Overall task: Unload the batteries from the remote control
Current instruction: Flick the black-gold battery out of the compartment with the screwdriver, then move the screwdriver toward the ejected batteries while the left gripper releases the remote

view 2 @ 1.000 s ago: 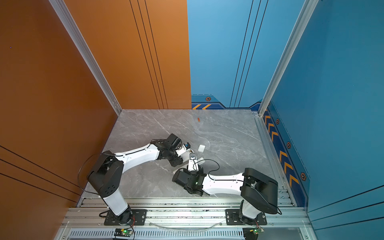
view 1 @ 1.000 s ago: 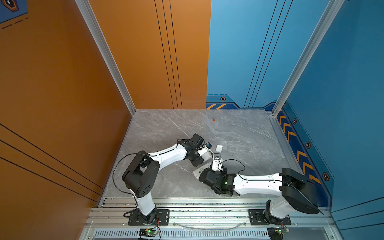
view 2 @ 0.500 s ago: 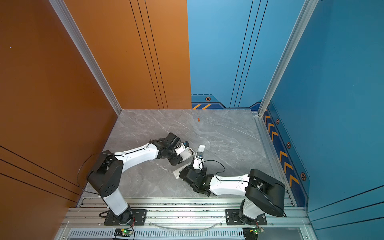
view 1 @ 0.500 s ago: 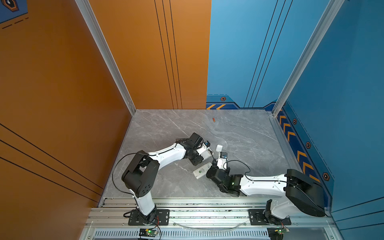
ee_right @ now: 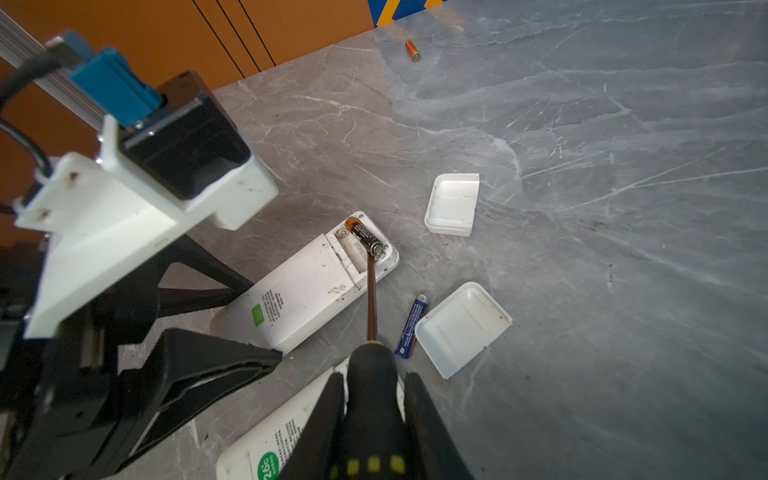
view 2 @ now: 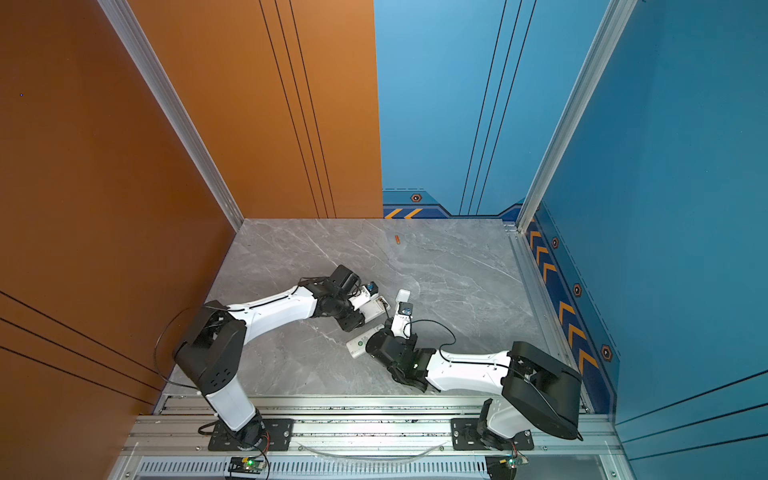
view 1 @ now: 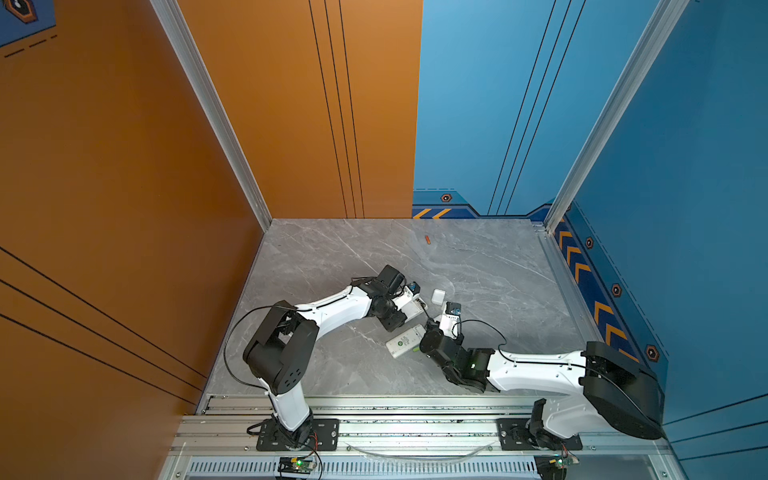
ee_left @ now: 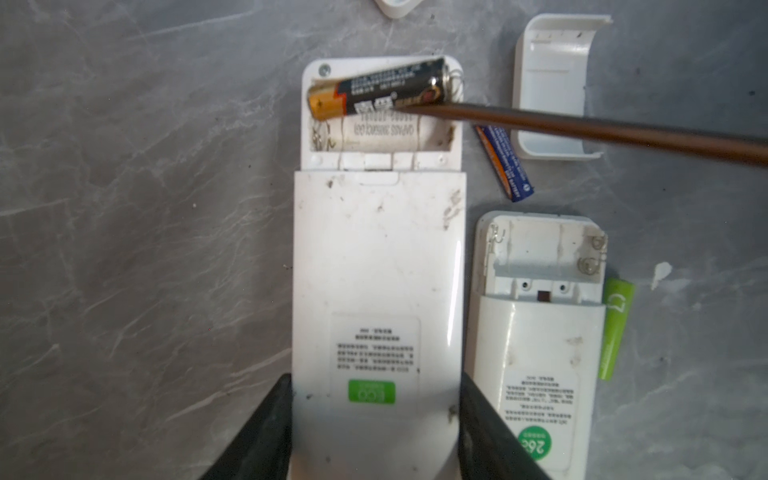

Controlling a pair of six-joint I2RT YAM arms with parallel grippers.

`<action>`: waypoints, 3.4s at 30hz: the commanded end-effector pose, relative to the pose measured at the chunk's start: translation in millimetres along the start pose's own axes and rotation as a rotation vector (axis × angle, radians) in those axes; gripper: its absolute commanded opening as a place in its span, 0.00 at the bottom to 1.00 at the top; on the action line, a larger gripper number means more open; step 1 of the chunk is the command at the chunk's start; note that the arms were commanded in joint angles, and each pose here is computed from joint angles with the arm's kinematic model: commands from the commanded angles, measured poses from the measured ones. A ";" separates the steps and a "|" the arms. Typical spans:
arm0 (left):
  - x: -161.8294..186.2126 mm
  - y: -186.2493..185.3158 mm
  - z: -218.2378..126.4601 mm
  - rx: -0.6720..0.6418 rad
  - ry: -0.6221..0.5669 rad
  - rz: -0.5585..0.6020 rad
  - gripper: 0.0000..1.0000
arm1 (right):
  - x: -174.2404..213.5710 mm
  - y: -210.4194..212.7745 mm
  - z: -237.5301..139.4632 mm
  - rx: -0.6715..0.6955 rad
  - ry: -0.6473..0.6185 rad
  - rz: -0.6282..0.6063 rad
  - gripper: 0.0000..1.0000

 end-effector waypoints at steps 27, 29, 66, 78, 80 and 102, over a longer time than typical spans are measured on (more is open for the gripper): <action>29.2 -1.5 8.4 0.016 0.136 -0.025 0.10 | -21.1 -43.2 11.9 0.069 -0.089 0.126 0.00; 30.5 -0.4 9.4 0.008 0.145 -0.025 0.10 | -24.0 -42.6 9.9 0.083 -0.102 0.104 0.00; 46.5 18.9 20.5 -0.077 0.231 -0.048 0.18 | -106.7 -38.2 20.1 0.192 -0.044 0.044 0.00; 17.4 9.2 -18.7 -0.105 -0.001 -0.079 0.98 | -228.8 -20.8 210.8 -0.094 0.098 0.284 0.00; 13.3 7.8 -24.3 -0.113 -0.018 -0.085 0.98 | -228.9 -21.5 240.1 -0.079 0.142 0.293 0.00; 6.3 20.7 -73.9 -0.207 -0.135 -0.189 0.98 | -184.1 -56.0 292.2 -0.022 0.227 0.373 0.00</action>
Point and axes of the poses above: each gripper's point midway between its finger pads, its own z axis out along the fingers, its own y axis along the line the jaws close on, x = y × z, the point moved 6 cm from there along -z, back along the fingers, and after that the axes turned 9 degrees about z, right-handed, at the moved point
